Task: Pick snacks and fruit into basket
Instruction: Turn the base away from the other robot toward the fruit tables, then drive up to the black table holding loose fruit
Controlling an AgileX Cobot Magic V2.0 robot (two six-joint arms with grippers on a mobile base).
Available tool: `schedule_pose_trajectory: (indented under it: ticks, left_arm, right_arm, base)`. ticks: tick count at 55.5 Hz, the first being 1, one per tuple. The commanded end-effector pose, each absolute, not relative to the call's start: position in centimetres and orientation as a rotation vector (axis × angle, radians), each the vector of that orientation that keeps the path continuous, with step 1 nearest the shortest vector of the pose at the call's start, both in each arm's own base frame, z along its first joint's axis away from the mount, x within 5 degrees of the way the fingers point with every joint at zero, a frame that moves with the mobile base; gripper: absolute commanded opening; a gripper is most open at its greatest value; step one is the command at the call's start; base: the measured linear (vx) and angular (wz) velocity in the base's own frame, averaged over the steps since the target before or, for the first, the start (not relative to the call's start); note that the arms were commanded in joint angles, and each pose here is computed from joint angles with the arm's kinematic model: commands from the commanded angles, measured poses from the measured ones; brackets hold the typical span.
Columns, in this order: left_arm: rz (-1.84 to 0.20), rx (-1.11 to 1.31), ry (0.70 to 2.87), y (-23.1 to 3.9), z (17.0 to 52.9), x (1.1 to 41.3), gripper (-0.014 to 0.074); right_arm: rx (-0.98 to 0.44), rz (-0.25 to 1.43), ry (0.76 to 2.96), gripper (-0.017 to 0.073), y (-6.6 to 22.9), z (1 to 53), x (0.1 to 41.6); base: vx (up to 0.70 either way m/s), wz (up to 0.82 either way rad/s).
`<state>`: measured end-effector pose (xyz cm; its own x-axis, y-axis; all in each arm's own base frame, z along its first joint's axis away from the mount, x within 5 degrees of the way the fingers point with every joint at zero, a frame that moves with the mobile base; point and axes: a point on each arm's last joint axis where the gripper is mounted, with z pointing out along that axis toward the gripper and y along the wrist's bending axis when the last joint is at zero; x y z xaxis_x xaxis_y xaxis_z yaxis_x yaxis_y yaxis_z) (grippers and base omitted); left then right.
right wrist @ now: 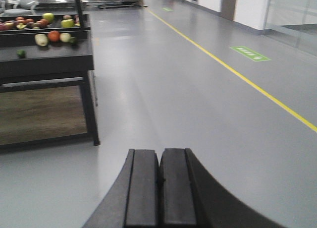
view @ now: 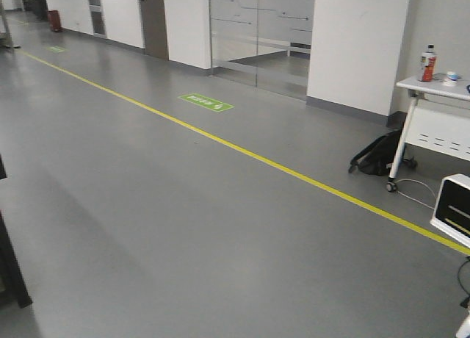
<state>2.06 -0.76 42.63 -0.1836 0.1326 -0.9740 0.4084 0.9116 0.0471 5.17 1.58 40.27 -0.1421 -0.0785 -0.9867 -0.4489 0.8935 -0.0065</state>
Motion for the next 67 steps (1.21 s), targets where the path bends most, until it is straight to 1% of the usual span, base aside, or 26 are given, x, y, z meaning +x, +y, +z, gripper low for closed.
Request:
schedule_pose_trajectory:
  ticks: [1, 35, 67]
  left_arm:
    - [-0.277, 0.382, 1.665, -0.83, 44.06, 2.16, 0.0001]
    - [-0.277, 0.382, 1.665, -0.83, 44.06, 2.16, 0.0001]
    - [-0.277, 0.382, 1.665, -0.83, 44.06, 2.16, 0.0001]
  right_arm:
    - [-0.405, 0.341, 1.596, -0.0007, 1.61, 41.77, 5.15]
    - [-0.405, 0.341, 1.596, -0.0007, 1.61, 41.77, 5.15]
    - [-0.405, 0.341, 1.596, -0.0007, 1.61, 41.77, 5.15]
  base:
    - [-0.11, 0.44]
    - [-0.06, 0.31]
    - [0.05, 0.24]
